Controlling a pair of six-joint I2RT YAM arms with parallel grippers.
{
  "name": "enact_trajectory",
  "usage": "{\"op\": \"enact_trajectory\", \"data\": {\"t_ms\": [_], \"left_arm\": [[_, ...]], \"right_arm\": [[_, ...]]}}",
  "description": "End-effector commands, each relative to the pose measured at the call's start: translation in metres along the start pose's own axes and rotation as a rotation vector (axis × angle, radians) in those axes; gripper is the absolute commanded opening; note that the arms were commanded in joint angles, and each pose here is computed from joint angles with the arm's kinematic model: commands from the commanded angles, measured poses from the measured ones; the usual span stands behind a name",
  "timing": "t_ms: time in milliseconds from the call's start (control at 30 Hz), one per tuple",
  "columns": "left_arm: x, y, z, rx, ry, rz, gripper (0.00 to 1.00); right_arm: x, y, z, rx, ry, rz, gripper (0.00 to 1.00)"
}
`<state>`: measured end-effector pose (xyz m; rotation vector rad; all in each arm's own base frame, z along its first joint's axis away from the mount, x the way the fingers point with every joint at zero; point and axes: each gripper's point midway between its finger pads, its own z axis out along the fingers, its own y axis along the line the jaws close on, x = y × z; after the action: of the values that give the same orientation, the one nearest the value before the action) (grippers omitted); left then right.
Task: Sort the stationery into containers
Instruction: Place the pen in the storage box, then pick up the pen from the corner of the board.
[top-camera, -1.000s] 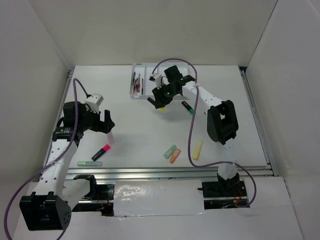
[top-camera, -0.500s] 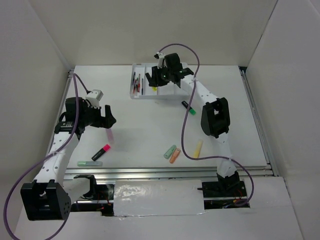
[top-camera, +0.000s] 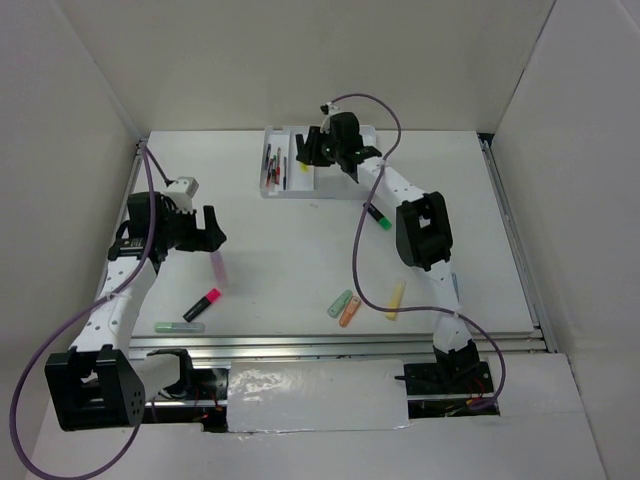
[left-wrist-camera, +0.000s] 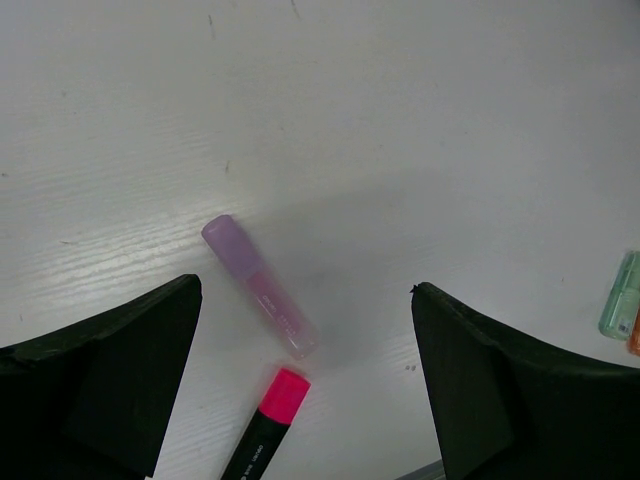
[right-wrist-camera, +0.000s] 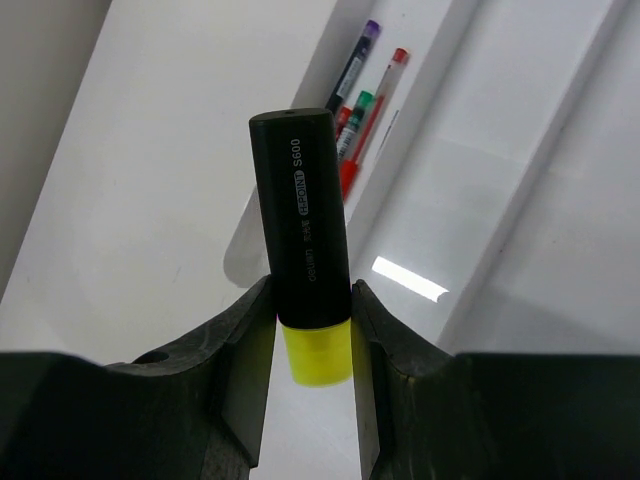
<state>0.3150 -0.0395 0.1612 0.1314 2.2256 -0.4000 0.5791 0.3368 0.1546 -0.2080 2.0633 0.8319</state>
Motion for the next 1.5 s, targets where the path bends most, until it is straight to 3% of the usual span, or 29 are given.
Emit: {"op": "enact_trajectory", "data": {"t_ms": [0, 67, 100, 167, 200, 267, 367, 400, 500, 667, 833, 967, 1067, 1467], "left_arm": [[-0.020, 0.005, -0.009, -0.026, -0.059, 0.022, 0.99], [-0.020, 0.007, -0.010, -0.035, -0.058, 0.020, 0.99], [-0.021, 0.008, -0.011, -0.036, -0.061, 0.019, 0.99], [-0.020, 0.009, -0.011, -0.042, -0.058, 0.015, 0.99], [-0.020, 0.009, -0.011, -0.042, -0.055, 0.016, 0.99], [-0.020, 0.012, -0.012, -0.056, -0.055, 0.012, 0.99], [-0.019, 0.014, -0.014, -0.071, -0.051, 0.008, 0.99], [-0.019, 0.016, -0.014, -0.076, -0.047, 0.008, 0.99], [-0.016, 0.021, -0.018, -0.093, -0.014, 0.017, 0.99], [-0.002, 0.025, -0.032, -0.040, 0.077, 0.214, 0.99], [0.057, 0.022, -0.049, 0.055, 0.281, 0.399, 0.96], [0.095, 0.024, -0.051, 0.105, 0.419, 0.406, 0.93], [0.112, 0.029, -0.048, 0.105, 0.501, 0.430, 0.91], [0.149, 0.032, -0.021, 0.072, 0.644, 0.478, 0.86]], "right_arm": [[0.001, -0.007, 0.018, 0.007, -0.054, 0.017, 0.02], [-0.003, -0.006, 0.019, 0.012, -0.069, 0.027, 0.04], [-0.006, -0.005, 0.019, 0.015, -0.083, 0.031, 0.13], [-0.008, -0.003, 0.021, 0.017, -0.090, 0.030, 0.20], [-0.009, -0.004, 0.020, 0.019, -0.093, 0.029, 0.30], [-0.008, -0.003, 0.020, 0.019, -0.091, 0.028, 0.36], [-0.006, -0.001, 0.020, 0.010, -0.089, 0.022, 0.62], [-0.007, 0.001, 0.018, 0.002, -0.092, 0.017, 0.75], [-0.008, 0.004, 0.015, -0.005, -0.090, 0.004, 0.84], [-0.014, 0.018, -0.003, -0.048, -0.066, -0.033, 0.84], [-0.038, 0.031, -0.060, -0.097, -0.047, -0.035, 0.79], [-0.046, 0.032, -0.109, -0.111, -0.011, -0.031, 0.73], [-0.024, 0.016, -0.137, -0.070, 0.071, -0.009, 0.71], [0.014, -0.019, -0.218, 0.001, 0.134, 0.048, 0.70]]}}
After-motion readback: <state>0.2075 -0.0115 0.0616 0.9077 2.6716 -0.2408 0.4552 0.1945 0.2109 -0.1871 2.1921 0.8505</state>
